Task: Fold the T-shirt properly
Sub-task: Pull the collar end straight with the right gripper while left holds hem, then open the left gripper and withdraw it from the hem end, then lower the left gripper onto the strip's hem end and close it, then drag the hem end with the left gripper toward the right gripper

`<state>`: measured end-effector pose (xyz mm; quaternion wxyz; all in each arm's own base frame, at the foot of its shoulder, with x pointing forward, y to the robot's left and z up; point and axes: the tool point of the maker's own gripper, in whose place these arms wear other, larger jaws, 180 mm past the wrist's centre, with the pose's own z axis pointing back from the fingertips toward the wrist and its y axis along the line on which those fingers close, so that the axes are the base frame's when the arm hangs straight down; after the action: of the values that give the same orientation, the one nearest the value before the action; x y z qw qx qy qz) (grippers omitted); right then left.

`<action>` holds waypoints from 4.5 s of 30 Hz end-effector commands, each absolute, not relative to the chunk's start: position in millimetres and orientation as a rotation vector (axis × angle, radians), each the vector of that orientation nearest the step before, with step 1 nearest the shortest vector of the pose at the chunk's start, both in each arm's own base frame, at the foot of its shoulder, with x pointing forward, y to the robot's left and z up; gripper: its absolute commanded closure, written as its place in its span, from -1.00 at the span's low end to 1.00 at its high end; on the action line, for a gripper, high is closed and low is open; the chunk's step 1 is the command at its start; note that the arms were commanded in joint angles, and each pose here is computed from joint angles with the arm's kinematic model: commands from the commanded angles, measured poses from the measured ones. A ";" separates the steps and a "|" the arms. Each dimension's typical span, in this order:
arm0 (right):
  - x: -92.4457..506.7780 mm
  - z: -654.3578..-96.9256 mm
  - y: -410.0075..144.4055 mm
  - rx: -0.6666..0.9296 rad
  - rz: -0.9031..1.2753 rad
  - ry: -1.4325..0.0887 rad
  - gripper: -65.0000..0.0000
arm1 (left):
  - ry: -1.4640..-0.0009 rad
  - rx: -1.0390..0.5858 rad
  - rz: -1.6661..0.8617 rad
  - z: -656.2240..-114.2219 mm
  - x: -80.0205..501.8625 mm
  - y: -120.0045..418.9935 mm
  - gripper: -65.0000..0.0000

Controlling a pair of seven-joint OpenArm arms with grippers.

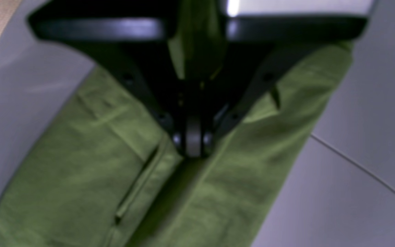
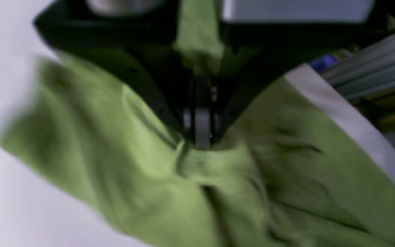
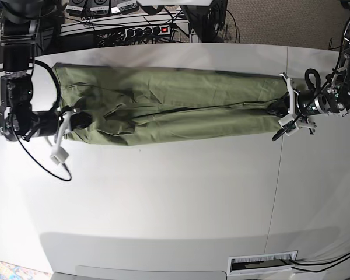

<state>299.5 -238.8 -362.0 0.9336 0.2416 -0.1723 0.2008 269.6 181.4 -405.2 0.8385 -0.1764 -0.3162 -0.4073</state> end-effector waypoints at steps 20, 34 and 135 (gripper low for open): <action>327.9 -305.7 -250.7 0.416 0.515 -0.516 0.27 | -0.640 -0.306 -0.875 -407.8 272.3 196.0 1.00; 307.7 -341.0 -190.4 0.517 0.517 -0.514 1.00 | -0.689 -0.309 -0.904 -392.6 286.3 185.9 0.81; 315.2 -379.4 -231.4 0.192 0.527 -0.591 1.00 | -0.488 -0.871 -0.520 -325.5 284.3 152.8 1.00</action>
<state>307.8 -225.2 -389.7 0.9211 0.1027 -0.2760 0.2547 276.0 150.0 -338.9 0.8527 -0.4110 -0.2124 -0.2426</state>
